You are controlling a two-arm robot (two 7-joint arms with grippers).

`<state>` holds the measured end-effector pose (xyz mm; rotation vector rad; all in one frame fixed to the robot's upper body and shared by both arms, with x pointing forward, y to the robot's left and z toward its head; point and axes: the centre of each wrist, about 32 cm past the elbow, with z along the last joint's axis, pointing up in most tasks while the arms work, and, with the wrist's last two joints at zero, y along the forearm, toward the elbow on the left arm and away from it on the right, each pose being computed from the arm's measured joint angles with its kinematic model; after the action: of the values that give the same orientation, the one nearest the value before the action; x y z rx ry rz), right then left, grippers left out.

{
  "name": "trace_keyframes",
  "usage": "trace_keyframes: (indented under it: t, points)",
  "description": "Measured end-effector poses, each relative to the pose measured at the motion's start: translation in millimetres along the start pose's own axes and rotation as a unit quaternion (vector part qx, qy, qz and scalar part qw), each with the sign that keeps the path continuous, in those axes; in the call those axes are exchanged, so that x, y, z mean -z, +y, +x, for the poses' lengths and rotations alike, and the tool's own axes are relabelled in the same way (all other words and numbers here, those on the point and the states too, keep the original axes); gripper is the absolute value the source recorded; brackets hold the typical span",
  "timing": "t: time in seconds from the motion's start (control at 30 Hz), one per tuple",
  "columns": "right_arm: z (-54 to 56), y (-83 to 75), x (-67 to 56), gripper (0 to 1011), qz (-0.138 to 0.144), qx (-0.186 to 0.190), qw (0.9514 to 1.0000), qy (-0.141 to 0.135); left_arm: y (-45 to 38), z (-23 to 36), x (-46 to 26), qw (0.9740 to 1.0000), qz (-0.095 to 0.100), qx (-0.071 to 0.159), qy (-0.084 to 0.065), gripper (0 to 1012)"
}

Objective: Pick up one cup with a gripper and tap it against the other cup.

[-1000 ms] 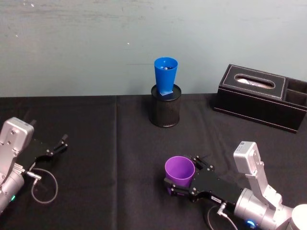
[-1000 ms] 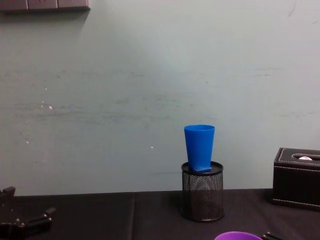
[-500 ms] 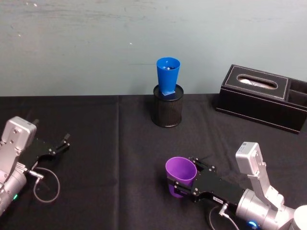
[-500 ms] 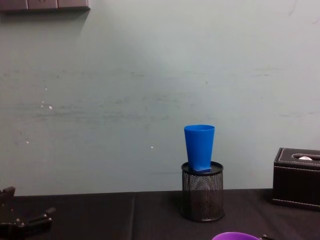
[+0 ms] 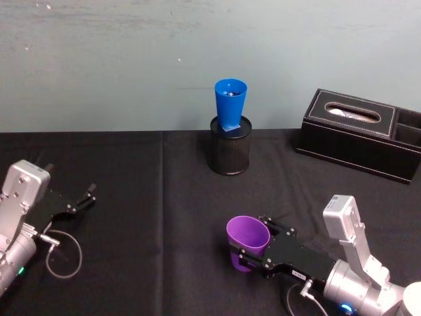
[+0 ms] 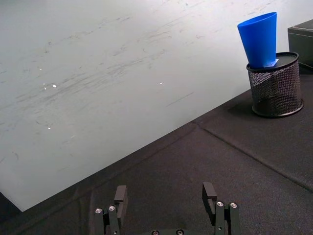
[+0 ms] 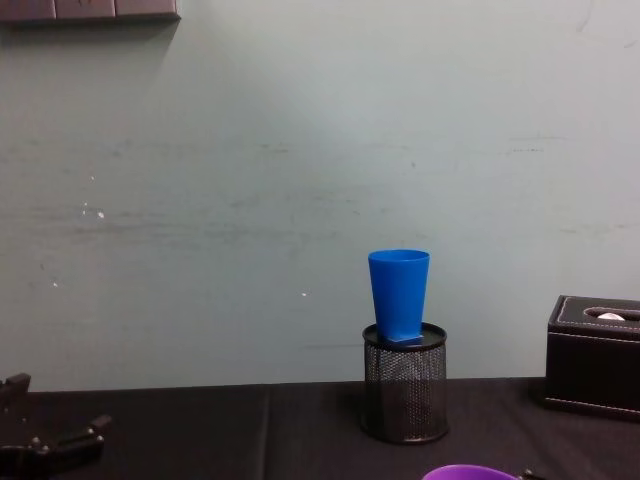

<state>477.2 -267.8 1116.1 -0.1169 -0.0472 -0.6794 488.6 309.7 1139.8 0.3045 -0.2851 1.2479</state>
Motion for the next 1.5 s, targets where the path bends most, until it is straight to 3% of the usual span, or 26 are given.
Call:
trace_keyframes:
  t: [0.2,0.43,0.63,0.77,0.87,1.5]
  points:
    - [1.4,-0.8,-8.9,715,0.008,-0.009,0.9999,0.008,0.0,0.0,0.0,1.0,0.0,0.0,0.0,1000]
    - [9.5,-3.4,-41.3,715,0.015,-0.015,0.9997,0.01,0.0,0.0,0.0,1.0,0.0,0.0,0.0,1000]
    - [17.2,-5.6,-73.8,715,0.004,-0.019,0.9997,0.013,0.0,0.0,0.0,1.0,0.0,0.0,0.0,1000]
    - [21.5,-4.3,-96.6,715,0.001,-0.02,0.9998,0.005,0.0,0.0,0.0,1.0,0.0,0.0,0.0,1000]
    - [22.9,-2.8,-107.1,715,0.001,-0.022,0.9998,-0.002,0.0,0.0,0.0,1.0,0.0,0.0,0.0,1000]
    - [24.2,2.3,-127.9,715,0.005,-0.02,0.9998,-0.001,0.0,0.0,0.0,1.0,0.0,0.0,0.0,1000]
